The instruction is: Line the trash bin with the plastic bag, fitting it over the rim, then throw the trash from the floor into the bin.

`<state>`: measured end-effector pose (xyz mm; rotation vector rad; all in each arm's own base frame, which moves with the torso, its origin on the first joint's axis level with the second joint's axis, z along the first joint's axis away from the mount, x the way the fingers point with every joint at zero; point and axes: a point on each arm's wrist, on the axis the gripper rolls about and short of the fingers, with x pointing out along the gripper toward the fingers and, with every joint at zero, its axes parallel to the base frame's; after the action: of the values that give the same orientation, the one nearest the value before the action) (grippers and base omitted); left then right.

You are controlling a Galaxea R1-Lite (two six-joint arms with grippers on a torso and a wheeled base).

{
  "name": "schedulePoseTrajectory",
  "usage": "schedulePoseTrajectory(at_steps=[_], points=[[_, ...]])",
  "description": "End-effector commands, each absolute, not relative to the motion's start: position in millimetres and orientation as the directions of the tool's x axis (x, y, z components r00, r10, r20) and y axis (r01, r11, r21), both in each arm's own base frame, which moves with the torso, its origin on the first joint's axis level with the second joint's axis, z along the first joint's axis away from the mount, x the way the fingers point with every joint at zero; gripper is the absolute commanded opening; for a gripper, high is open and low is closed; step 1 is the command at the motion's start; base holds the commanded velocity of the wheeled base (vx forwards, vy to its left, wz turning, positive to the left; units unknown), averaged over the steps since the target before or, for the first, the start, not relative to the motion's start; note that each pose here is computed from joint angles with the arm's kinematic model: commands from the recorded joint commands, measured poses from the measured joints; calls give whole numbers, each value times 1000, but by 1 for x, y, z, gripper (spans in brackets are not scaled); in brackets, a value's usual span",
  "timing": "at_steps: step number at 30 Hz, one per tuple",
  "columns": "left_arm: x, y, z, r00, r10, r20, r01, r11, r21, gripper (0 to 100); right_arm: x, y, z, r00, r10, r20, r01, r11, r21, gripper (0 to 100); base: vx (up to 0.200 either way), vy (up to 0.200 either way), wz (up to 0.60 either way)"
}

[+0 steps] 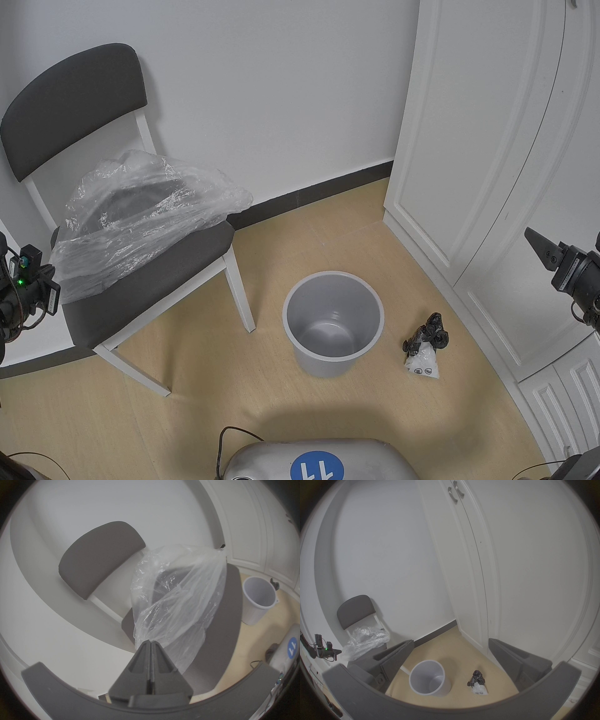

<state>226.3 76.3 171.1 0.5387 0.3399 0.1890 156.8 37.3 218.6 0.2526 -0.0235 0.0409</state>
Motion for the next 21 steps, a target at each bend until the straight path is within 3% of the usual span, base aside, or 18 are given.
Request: schedulePoseTrajectory(at_steps=[1, 6, 21], points=[[210, 69, 177, 940, 222, -258, -63, 859, 508, 0, 156, 42, 215, 998, 67, 15, -69, 966, 248, 100, 0, 0, 0], [203, 61, 182, 953, 148, -265, -19, 900, 435, 0, 158, 47, 208, 995, 93, -16, -87, 966, 242, 100, 0, 0, 0], [208, 65, 170, 934, 156, -320, -17, 918, 396, 0, 156, 60, 199, 987, 154, -57, -137, 963, 230, 100, 0, 0, 0]])
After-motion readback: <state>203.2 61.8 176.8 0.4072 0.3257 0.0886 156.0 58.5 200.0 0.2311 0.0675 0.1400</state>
